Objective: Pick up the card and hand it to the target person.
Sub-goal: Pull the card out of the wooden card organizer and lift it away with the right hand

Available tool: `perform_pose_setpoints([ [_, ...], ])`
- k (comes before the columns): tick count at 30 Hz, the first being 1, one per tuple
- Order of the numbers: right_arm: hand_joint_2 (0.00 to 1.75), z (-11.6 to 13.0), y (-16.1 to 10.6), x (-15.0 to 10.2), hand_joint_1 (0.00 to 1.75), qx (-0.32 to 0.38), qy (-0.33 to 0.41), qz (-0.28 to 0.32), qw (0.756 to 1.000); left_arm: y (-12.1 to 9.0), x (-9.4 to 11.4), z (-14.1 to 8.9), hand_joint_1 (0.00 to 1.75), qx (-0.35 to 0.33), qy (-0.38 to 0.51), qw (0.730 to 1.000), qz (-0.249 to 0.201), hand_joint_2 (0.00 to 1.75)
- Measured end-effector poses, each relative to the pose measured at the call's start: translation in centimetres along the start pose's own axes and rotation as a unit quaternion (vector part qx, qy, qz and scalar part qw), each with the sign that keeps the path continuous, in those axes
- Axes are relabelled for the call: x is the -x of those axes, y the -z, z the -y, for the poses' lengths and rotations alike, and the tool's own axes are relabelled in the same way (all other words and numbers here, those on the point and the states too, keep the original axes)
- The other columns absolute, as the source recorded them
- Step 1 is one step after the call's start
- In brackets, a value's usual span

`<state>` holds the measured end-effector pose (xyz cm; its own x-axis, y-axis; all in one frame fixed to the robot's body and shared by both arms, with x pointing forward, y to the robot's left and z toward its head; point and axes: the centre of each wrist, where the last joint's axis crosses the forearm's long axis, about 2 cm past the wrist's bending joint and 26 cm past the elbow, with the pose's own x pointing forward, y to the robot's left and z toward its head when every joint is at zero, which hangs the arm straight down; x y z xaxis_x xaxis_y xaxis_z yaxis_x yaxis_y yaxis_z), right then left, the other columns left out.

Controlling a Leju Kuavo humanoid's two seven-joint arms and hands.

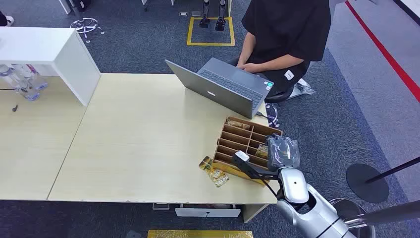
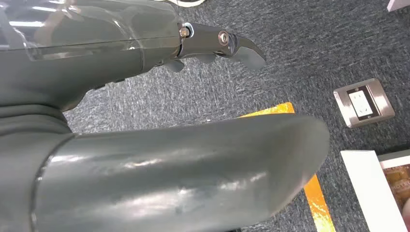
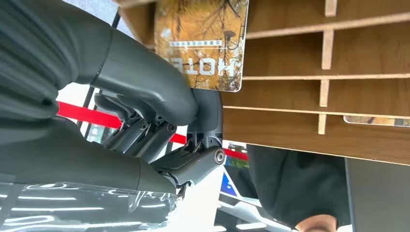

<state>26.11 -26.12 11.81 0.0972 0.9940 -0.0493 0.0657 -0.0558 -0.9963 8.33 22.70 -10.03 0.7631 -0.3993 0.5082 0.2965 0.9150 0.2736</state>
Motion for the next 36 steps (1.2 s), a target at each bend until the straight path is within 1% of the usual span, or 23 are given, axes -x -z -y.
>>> perform_pose_setpoints([
  [8,1.75,-0.07,-0.09,-0.03,1.75,0.012,-0.016,0.003,1.0,-0.02,-0.09,0.15,0.0,0.001,-0.001,1.0,0.001,0.0],
  [17,1.75,-0.19,-0.24,-0.09,1.74,0.021,-0.01,0.004,1.0,-0.02,-0.11,0.16,0.0,0.002,0.002,1.0,-0.001,0.0],
  [26,1.75,-0.49,-0.73,0.24,1.75,0.059,-0.019,0.004,0.998,-0.03,-0.12,0.2,0.0,0.003,0.002,1.0,-0.003,0.0],
  [27,1.75,-0.48,-0.77,0.3,1.72,0.063,-0.019,0.004,0.998,-0.03,-0.12,0.2,0.0,0.003,0.002,1.0,-0.003,0.0],
  [32,1.75,-0.4,-0.8,0.53,1.46,0.074,-0.017,-0.001,0.997,-0.03,-0.13,0.2,0.0,0.003,0.004,1.0,-0.002,0.0],
  [35,1.75,-0.31,-0.76,0.7,1.39,0.083,-0.012,-0.005,0.996,-0.02,-0.15,0.2,0.0,0.004,0.006,1.0,-0.002,0.0],
  [36,1.75,-0.26,-0.77,0.73,1.14,0.087,-0.01,-0.006,0.996,-0.02,-0.15,0.2,0.0,0.004,0.006,1.0,-0.002,0.0],
])
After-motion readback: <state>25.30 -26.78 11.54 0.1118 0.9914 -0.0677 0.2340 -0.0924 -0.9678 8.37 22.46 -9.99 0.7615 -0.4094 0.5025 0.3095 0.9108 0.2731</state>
